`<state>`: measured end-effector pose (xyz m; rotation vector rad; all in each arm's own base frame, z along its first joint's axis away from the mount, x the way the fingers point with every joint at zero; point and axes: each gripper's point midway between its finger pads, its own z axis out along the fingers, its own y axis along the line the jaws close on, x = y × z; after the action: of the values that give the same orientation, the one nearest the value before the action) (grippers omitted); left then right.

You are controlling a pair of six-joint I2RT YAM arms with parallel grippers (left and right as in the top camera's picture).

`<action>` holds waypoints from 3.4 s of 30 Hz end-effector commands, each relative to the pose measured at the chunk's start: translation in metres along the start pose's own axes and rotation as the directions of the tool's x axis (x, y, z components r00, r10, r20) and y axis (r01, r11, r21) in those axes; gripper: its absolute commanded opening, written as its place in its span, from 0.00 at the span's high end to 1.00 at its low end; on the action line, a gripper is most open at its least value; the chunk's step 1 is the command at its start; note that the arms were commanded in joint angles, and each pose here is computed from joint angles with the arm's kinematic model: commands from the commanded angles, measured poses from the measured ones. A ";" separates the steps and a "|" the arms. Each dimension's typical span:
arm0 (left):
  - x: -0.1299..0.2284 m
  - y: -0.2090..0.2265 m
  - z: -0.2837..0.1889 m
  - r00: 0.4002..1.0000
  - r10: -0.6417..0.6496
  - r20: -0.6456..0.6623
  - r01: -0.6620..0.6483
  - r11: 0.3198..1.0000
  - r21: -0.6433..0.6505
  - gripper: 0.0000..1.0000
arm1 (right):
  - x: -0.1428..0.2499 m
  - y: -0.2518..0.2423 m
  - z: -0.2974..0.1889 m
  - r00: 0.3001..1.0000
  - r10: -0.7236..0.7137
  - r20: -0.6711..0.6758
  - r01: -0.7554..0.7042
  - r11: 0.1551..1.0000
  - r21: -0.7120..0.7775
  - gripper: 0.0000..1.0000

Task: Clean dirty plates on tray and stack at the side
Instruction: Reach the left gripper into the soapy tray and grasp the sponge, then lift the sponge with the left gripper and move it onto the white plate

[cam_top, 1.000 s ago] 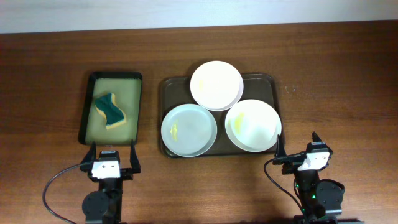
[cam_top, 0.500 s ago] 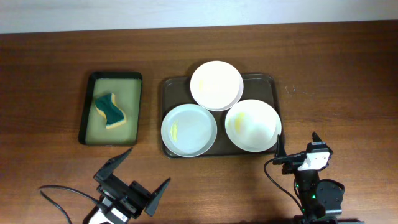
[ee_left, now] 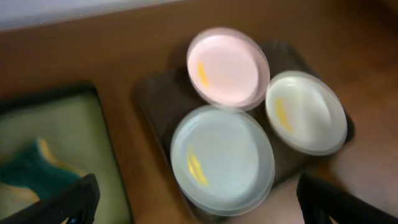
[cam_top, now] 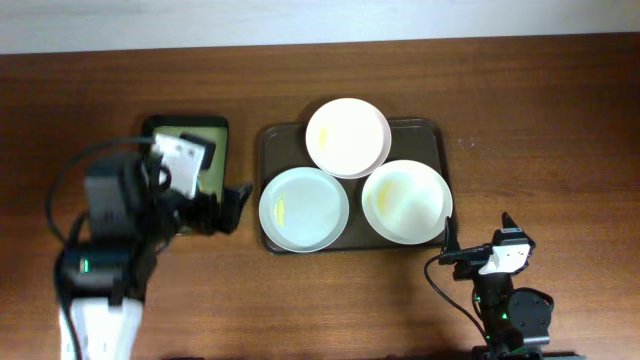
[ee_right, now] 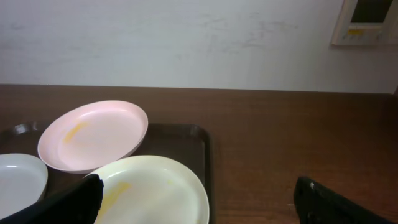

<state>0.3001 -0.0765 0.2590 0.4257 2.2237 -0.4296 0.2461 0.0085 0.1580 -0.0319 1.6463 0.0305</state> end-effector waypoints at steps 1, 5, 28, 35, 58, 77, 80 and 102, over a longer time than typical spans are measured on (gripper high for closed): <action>-0.013 0.016 0.018 0.990 -0.041 -0.132 0.041 0.999 0.000 0.01 | 0.002 -0.001 0.000 1.000 0.001 -0.003 -0.001 1.000 0.007 0.02; 0.007 0.074 0.043 0.929 -0.240 -0.280 0.173 0.954 -0.244 0.00 | 0.002 -0.001 0.000 1.000 0.001 -0.003 -0.001 1.000 0.007 0.02; 0.121 0.201 0.151 0.667 -0.694 -0.272 0.396 0.639 -0.659 0.05 | 0.002 -0.001 0.000 1.000 0.001 -0.003 -0.001 1.000 0.007 0.02; 0.153 0.208 0.175 0.616 -0.721 -0.316 0.401 0.633 -0.663 0.14 | 0.002 -0.001 0.000 1.000 0.001 -0.003 -0.001 1.000 0.007 0.01; 0.141 0.227 0.177 0.655 -0.714 -0.246 0.425 0.618 -0.662 1.00 | 0.002 -0.001 0.000 1.000 0.001 -0.003 -0.001 1.000 0.007 0.02; 0.062 0.192 0.128 0.721 -0.675 -0.156 0.515 0.673 -0.531 1.00 | 0.002 -0.001 0.000 1.000 0.001 -0.003 -0.001 1.000 0.007 0.02; 0.086 0.191 0.143 0.680 -0.701 -0.215 0.516 0.666 -0.538 1.00 | 0.002 -0.001 0.000 1.000 0.001 -0.003 -0.001 1.000 0.007 0.02; -0.030 0.136 0.025 0.788 -0.608 -0.091 0.520 0.738 -0.431 1.00 | 0.002 -0.001 0.000 1.000 0.001 -0.003 -0.001 1.000 0.007 0.02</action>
<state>0.3927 0.0444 0.1373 -0.5783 2.8033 -0.1001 0.2460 0.0085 0.1582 -0.0310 1.6452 0.0307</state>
